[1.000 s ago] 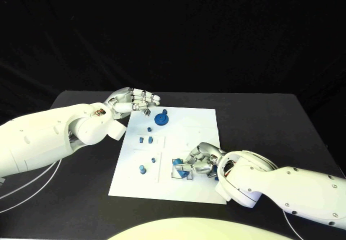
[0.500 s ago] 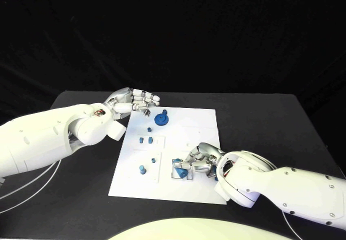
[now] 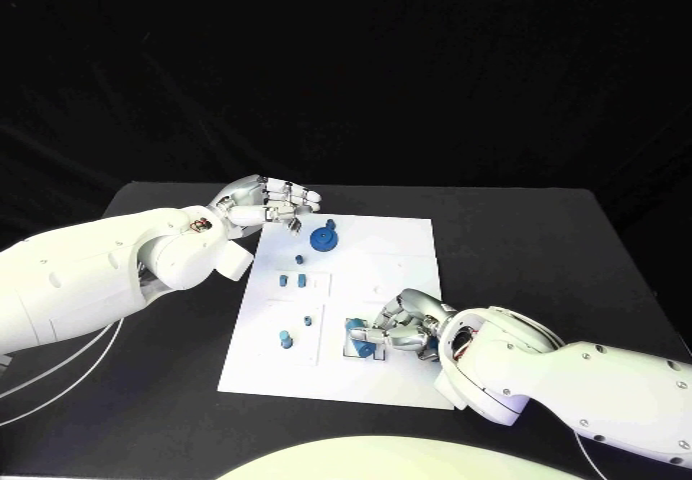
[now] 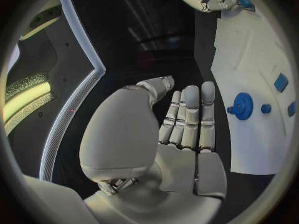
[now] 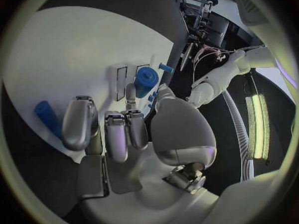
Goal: Assemble the parts on the task board
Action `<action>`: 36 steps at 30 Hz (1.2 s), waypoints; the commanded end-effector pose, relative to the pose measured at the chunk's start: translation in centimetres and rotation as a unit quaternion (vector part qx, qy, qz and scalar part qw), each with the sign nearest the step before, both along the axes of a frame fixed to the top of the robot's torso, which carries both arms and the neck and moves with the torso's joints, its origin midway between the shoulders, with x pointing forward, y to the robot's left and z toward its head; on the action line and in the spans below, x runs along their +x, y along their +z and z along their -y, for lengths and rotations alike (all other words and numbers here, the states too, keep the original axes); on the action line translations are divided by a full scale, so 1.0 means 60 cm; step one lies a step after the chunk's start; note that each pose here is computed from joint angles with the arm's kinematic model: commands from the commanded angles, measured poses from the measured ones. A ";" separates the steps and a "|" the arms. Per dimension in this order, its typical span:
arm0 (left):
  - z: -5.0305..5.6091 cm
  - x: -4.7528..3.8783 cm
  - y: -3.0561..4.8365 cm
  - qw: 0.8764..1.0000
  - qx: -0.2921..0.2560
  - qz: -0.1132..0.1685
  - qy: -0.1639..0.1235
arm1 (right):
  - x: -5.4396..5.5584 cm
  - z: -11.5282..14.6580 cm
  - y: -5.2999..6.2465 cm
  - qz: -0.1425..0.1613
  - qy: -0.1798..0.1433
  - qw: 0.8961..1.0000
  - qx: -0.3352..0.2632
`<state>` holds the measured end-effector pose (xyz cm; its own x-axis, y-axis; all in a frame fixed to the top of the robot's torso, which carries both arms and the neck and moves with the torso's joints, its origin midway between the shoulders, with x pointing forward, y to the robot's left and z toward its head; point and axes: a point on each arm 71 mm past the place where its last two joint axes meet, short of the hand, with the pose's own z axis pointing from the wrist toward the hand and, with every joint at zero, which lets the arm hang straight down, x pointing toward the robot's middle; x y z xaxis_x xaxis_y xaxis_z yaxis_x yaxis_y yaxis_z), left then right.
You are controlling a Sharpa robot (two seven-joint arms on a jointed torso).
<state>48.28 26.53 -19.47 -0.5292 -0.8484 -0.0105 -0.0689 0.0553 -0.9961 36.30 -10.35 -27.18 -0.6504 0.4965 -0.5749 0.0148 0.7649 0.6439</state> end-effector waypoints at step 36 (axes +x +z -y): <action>0.001 0.001 0.000 1.000 -0.006 0.000 -0.005 | -0.019 -0.010 0.002 -0.004 0.039 0.999 0.004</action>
